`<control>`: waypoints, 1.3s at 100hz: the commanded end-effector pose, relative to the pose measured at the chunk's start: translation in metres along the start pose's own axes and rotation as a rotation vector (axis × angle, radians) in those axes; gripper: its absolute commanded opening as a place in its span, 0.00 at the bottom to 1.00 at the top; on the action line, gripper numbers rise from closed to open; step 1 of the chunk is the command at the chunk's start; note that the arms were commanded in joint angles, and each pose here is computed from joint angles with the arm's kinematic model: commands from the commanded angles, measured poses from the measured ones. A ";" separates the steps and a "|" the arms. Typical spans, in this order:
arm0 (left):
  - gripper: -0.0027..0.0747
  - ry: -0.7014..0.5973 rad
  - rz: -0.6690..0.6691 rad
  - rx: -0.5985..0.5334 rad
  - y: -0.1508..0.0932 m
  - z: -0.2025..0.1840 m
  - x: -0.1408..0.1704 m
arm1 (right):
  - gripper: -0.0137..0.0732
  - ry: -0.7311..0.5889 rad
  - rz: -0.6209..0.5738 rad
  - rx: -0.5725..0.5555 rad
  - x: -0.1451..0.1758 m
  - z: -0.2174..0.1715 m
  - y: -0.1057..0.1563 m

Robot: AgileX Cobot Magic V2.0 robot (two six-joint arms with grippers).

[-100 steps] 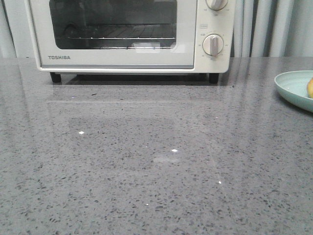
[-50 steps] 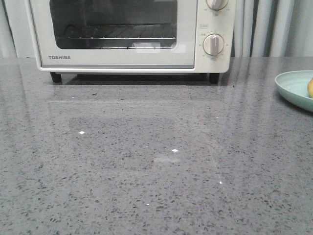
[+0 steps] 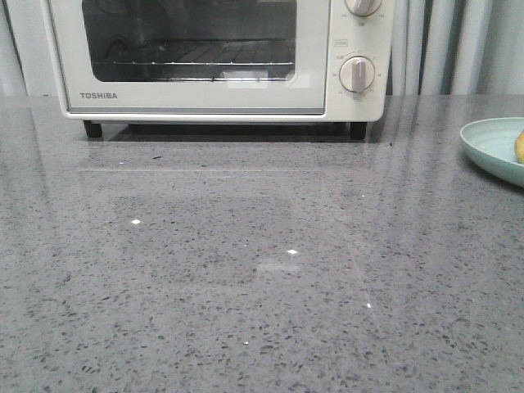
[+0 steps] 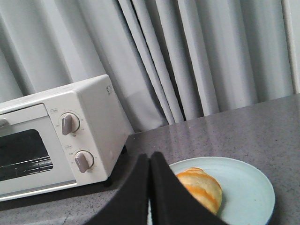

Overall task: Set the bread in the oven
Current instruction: 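Move the left gripper down to the toaster oven door handle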

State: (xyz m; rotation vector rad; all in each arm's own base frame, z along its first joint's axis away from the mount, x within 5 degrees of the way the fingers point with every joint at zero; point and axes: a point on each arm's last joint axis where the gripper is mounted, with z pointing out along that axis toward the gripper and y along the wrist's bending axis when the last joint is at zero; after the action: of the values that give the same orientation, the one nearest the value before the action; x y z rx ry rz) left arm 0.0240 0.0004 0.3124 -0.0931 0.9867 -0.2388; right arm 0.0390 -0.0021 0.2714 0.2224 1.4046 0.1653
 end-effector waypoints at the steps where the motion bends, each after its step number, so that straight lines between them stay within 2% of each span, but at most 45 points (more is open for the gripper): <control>1: 0.01 -0.117 0.018 0.036 -0.006 0.003 -0.026 | 0.08 -0.018 -0.003 -0.002 -0.030 -0.001 0.008; 8: 0.01 -0.089 0.021 0.033 -0.007 0.008 -0.029 | 0.08 0.011 -0.003 0.005 -0.041 0.001 0.011; 30: 0.01 0.165 -0.055 -0.012 -0.011 0.037 -0.039 | 0.08 0.190 -0.003 0.050 -0.075 0.015 0.020; 61: 0.01 0.270 -0.143 -0.019 -0.017 0.086 -0.050 | 0.08 0.363 -0.003 0.094 -0.115 0.037 0.030; 73: 0.01 0.341 -0.172 0.032 -0.024 0.107 -0.046 | 0.08 0.433 -0.007 0.111 -0.122 0.046 0.032; 87: 0.01 0.413 -0.186 0.143 -0.040 0.131 -0.037 | 0.08 0.517 -0.020 0.126 -0.125 0.056 0.033; 104: 0.01 0.458 -0.174 0.272 -0.065 0.158 -0.020 | 0.08 0.536 -0.020 0.130 -0.127 0.060 0.034; 119: 0.01 0.530 -0.173 0.305 -0.084 0.185 0.005 | 0.08 0.562 -0.021 0.133 -0.125 0.059 0.033; 130: 0.01 0.529 -0.166 0.303 -0.092 0.205 0.021 | 0.08 0.564 -0.019 0.132 -0.125 0.059 0.034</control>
State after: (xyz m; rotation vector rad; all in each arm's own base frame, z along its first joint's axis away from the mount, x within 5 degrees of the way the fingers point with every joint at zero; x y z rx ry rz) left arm 0.1783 -0.0924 0.4059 0.1891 1.5785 -0.5678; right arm 0.0745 -0.0033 0.3947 0.3068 2.0572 0.1263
